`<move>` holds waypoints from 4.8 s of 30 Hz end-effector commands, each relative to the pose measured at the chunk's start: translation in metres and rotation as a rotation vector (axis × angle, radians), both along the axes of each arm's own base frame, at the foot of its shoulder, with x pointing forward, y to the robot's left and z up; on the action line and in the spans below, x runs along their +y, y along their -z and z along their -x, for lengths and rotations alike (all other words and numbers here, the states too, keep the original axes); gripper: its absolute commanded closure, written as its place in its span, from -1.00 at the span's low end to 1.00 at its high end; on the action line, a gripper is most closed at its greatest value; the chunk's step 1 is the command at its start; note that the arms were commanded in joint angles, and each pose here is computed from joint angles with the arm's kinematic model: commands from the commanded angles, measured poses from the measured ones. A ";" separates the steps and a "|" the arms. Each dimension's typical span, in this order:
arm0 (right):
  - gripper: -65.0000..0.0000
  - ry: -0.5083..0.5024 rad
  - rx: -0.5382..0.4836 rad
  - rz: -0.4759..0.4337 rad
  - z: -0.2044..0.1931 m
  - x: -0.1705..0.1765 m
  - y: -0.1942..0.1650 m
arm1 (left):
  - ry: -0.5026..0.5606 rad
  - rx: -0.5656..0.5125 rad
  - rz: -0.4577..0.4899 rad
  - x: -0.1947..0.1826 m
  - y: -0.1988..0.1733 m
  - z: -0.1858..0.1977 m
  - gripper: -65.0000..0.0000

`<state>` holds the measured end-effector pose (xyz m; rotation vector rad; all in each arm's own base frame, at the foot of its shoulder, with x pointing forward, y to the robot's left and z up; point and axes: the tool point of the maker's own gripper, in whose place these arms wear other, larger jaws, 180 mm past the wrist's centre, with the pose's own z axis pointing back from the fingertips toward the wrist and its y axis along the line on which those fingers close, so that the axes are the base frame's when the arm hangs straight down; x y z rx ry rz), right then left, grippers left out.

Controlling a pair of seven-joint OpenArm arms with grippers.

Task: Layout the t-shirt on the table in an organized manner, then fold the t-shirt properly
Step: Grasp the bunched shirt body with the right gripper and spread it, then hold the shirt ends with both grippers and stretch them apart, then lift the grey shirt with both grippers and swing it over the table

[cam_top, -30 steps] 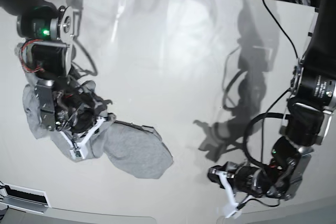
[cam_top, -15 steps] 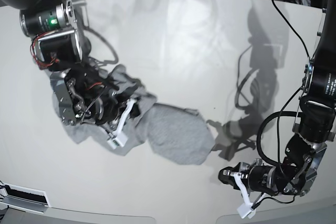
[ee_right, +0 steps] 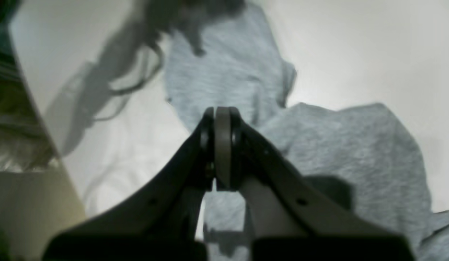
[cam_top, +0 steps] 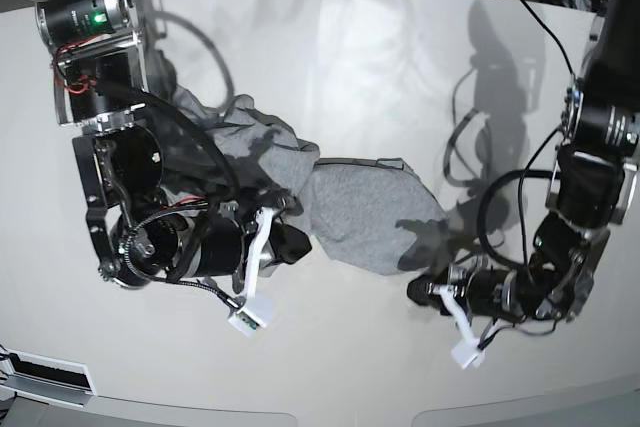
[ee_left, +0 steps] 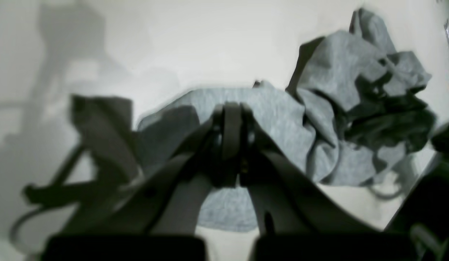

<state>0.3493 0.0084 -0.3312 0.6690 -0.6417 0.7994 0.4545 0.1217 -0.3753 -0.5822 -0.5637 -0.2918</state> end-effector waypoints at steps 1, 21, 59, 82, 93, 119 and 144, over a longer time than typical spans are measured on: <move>1.00 -0.012 -0.066 -0.020 -0.009 0.000 -0.024 | -0.043 -0.051 0.039 0.005 -0.019 -0.015 0.90; 1.00 0.166 -0.033 -0.121 -0.019 -0.120 -0.074 | -0.306 -0.024 0.170 0.054 0.049 0.041 -0.03; 1.00 0.346 0.372 0.276 0.147 -0.242 0.081 | -0.211 -0.194 0.240 0.056 -0.045 -0.019 1.00; -0.46 0.498 0.208 0.265 0.109 -0.263 0.070 | -0.214 -0.166 0.238 0.056 -0.032 -0.010 1.00; 0.50 0.521 0.262 0.314 0.121 -0.264 0.098 | -0.215 -0.167 0.236 0.057 -0.032 -0.010 1.00; 1.00 0.594 -0.274 0.149 0.016 -0.303 -0.110 | -0.071 -0.528 0.284 0.061 -0.286 -0.098 1.00; 1.00 0.652 -0.667 0.313 -0.043 -0.342 -0.270 | -0.078 -0.562 -0.140 0.054 -0.266 -0.131 1.00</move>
